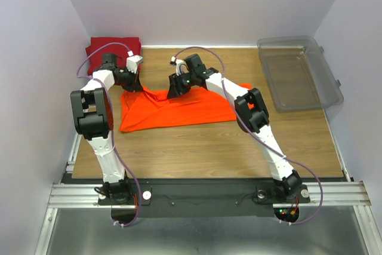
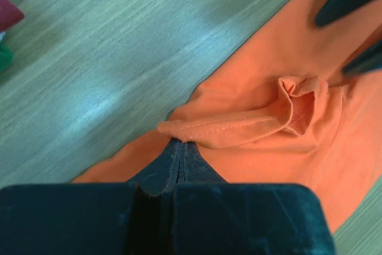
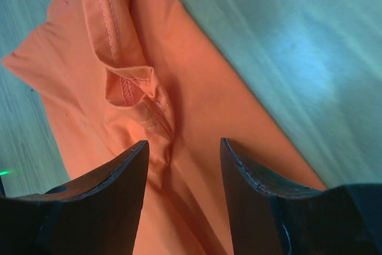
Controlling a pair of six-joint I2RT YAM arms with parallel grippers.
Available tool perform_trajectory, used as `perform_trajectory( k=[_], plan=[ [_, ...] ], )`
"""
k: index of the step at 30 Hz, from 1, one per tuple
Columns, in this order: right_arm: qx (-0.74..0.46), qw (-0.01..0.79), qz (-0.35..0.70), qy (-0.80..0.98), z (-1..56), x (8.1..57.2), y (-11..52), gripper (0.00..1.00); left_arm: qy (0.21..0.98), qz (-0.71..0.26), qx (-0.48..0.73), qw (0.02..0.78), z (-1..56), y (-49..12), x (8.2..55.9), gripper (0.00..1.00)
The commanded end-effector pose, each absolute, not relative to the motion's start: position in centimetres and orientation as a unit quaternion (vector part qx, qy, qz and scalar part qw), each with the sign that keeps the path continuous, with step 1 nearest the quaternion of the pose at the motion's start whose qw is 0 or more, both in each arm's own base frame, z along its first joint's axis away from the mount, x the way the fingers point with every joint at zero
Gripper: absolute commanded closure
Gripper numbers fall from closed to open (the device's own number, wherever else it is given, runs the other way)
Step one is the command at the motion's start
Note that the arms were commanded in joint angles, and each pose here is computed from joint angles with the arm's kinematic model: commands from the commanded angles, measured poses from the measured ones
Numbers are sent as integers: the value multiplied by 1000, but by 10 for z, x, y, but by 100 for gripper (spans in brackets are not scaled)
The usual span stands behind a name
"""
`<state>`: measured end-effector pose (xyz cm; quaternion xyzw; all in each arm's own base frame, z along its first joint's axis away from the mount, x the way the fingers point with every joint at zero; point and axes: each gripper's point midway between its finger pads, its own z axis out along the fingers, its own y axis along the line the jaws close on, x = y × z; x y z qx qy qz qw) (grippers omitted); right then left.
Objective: Fold and stack the t-shirts
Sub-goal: Fold the tshirt
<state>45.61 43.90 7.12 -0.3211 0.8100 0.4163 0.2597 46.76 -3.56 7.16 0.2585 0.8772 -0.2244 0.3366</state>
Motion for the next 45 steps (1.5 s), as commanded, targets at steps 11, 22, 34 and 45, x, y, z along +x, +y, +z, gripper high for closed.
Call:
perform_trajectory(
  k=[11, 22, 34, 45],
  plan=[
    [-311, 311, 481, 758, 104, 461, 493, 43, 870, -240, 258, 344, 80, -41, 478, 99],
    [-326, 295, 493, 751, 90, 444, 509, 47, 871, -241, 257, 341, 78, -40, 481, 99],
    [-339, 336, 452, 754, 99, 450, 500, 99, 871, -237, 258, 346, 83, -40, 482, 100],
    [-339, 372, 425, 752, 118, 464, 484, 99, 870, -198, 277, 358, 108, -32, 461, 100]
  ],
)
